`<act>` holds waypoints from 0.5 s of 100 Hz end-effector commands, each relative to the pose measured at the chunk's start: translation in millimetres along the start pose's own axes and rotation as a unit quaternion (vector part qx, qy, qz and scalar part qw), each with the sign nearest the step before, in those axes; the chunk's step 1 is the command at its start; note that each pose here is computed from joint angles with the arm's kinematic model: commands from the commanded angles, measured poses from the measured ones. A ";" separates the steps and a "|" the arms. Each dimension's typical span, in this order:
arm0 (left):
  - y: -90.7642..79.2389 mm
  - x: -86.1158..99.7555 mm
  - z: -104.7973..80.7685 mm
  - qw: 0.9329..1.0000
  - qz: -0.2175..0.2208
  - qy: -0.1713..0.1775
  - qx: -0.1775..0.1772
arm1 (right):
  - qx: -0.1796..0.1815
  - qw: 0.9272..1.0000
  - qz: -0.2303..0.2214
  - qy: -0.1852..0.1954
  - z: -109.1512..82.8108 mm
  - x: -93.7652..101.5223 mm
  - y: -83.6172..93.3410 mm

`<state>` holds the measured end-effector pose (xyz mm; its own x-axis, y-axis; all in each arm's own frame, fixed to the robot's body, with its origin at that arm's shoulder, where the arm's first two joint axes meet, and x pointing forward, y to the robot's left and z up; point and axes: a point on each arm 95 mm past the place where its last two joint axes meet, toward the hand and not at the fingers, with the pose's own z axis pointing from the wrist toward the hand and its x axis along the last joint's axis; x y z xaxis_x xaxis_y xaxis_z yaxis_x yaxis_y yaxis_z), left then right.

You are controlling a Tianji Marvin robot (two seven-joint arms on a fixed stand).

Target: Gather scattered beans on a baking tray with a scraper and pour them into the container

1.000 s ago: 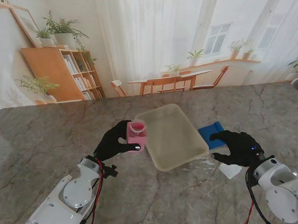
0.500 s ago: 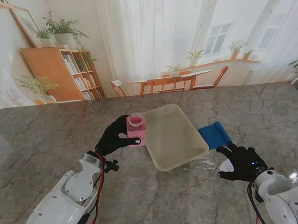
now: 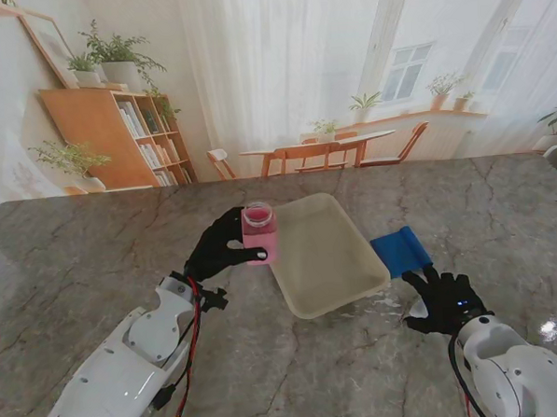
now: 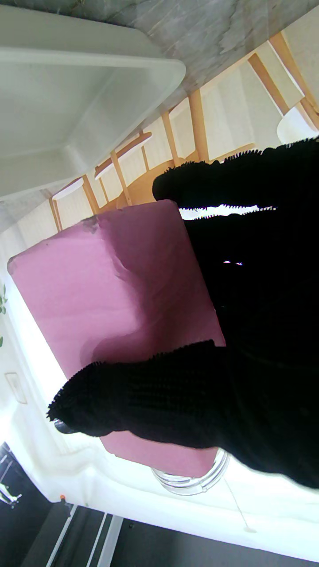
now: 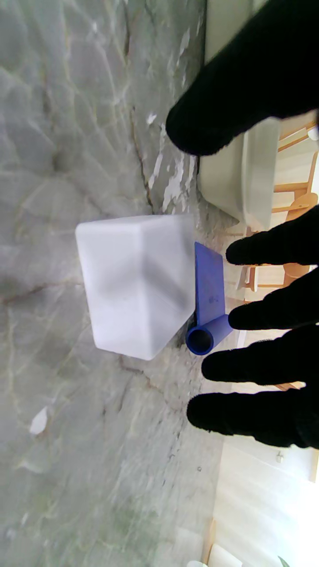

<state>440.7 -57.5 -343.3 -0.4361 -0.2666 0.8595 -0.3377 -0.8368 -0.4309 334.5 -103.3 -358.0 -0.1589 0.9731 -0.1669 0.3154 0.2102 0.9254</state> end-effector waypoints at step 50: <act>3.6 1.9 -0.3 1.000 -0.002 -0.003 -0.002 | 0.009 1.000 0.006 -0.012 13.7 -15.0 -31.2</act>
<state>439.7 -57.8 -343.3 -0.4306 -0.2706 0.8610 -0.3375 -0.8365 -0.4317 342.7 -120.3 -381.5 -0.1244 0.9793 -0.1596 0.3089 0.1911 0.9317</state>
